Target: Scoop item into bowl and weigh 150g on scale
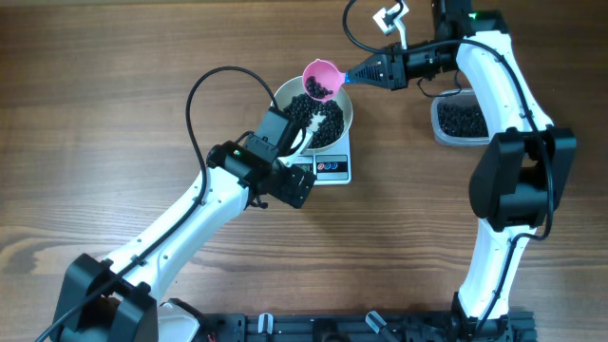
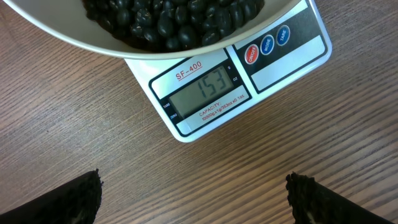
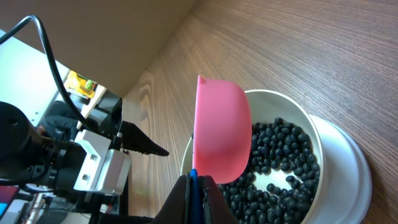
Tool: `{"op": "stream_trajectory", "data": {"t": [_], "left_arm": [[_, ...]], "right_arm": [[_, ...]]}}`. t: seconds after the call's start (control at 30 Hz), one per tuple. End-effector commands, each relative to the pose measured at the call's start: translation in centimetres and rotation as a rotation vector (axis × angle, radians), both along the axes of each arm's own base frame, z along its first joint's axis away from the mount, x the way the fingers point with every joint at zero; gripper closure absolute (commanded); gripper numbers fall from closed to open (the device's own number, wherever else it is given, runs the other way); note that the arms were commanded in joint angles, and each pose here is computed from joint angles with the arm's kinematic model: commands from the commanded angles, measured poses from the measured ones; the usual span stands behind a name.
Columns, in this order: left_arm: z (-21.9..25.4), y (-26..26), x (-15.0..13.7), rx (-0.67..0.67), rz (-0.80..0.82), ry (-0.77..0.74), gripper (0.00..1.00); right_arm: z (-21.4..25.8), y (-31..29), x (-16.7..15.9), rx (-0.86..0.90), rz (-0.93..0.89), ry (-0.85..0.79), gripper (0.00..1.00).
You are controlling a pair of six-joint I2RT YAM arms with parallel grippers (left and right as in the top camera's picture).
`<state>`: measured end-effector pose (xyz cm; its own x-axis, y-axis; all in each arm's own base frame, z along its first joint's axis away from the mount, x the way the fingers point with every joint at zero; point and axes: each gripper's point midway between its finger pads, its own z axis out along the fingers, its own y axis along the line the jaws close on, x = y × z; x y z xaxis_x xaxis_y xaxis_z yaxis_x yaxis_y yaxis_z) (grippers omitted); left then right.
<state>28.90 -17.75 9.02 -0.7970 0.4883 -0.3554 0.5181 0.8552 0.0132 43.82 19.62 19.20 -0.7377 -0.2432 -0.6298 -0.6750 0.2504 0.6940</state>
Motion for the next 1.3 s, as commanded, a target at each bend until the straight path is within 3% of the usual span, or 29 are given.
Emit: {"op": "stream_trajectory", "data": {"t": [0.0, 0.63, 0.73, 0.9, 1.07, 1.27], "left_arm": [[0.4, 0.1, 0.1, -0.008, -0.006, -0.012, 0.0], [0.4, 0.1, 0.1, -0.008, -0.006, -0.012, 0.0], [0.4, 0.1, 0.1, -0.008, -0.006, -0.012, 0.0], [0.4, 0.1, 0.1, -0.008, -0.006, -0.012, 0.0], [0.4, 0.1, 0.1, -0.008, -0.006, -0.012, 0.0], [0.4, 0.1, 0.1, -0.008, -0.006, -0.012, 0.0]], "right_arm": [[0.1, 0.5, -0.1, 0.048, 0.011, 0.022, 0.96], [0.3, 0.2, 1.1, 0.054, -0.027, 0.034, 0.96], [2.1, -1.0, 1.8, 0.117, -0.06, 0.053, 0.96], [5.1, -7.9, 3.0, 0.176, -0.229, 0.133, 0.96], [-0.1, -18.8, 2.1, -0.077, -0.528, 0.346, 0.96], [-0.8, -27.0, -0.8, -0.086, -0.686, 0.442, 0.96]]}}
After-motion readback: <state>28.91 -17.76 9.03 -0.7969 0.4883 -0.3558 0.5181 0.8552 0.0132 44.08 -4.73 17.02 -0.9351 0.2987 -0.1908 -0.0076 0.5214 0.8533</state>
